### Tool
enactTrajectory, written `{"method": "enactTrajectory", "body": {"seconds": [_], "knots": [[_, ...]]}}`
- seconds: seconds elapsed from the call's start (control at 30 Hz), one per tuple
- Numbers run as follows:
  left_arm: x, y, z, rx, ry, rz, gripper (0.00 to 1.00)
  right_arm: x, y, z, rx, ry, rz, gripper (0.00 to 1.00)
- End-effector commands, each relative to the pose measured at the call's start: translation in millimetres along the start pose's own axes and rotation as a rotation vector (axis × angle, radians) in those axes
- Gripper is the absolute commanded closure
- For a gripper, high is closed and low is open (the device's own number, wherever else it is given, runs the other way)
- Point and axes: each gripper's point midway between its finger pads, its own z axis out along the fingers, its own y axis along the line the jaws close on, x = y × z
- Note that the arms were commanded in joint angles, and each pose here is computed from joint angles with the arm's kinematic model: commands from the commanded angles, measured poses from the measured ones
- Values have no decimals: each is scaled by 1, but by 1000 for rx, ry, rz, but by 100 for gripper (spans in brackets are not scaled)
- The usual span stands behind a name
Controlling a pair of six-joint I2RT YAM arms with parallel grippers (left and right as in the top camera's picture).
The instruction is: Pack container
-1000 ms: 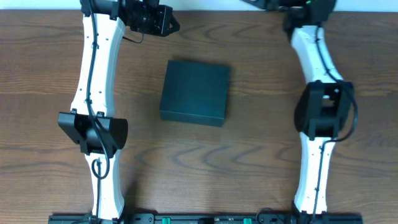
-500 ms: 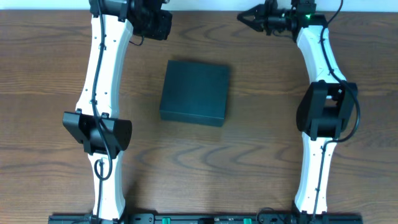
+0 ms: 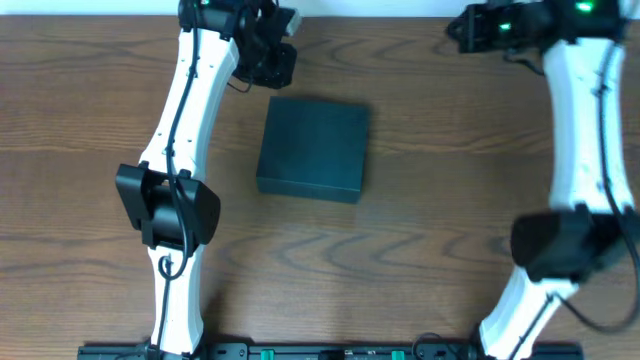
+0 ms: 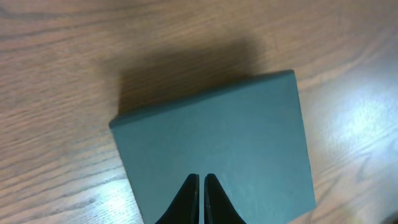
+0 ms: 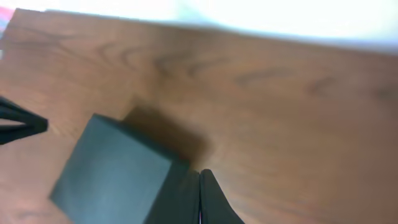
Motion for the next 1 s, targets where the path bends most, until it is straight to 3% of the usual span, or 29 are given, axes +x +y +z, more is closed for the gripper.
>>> {"method": "enactTrajectory", "body": {"seconds": [0.0, 0.17, 0.23, 0.37, 0.73, 0.97], "knots": [[2, -4, 0, 24, 7, 60, 94, 26, 12, -4, 3, 33, -113, 98], [12, -8, 18, 93, 38, 124, 94, 136, 45, 42, -296, 221, 66, 98], [18, -11, 33, 144, 47, 117, 94, 161, 59, 57, -409, 242, 143, 98], [37, -8, 62, 193, 97, 88, 94, 200, 74, 92, -439, 274, 227, 98], [74, 0, 92, 208, 195, 16, 94, 221, 66, 159, -212, 233, 333, 98], [77, 0, 91, 204, 209, -4, 94, 223, 61, 183, -232, 212, 382, 98]]}}
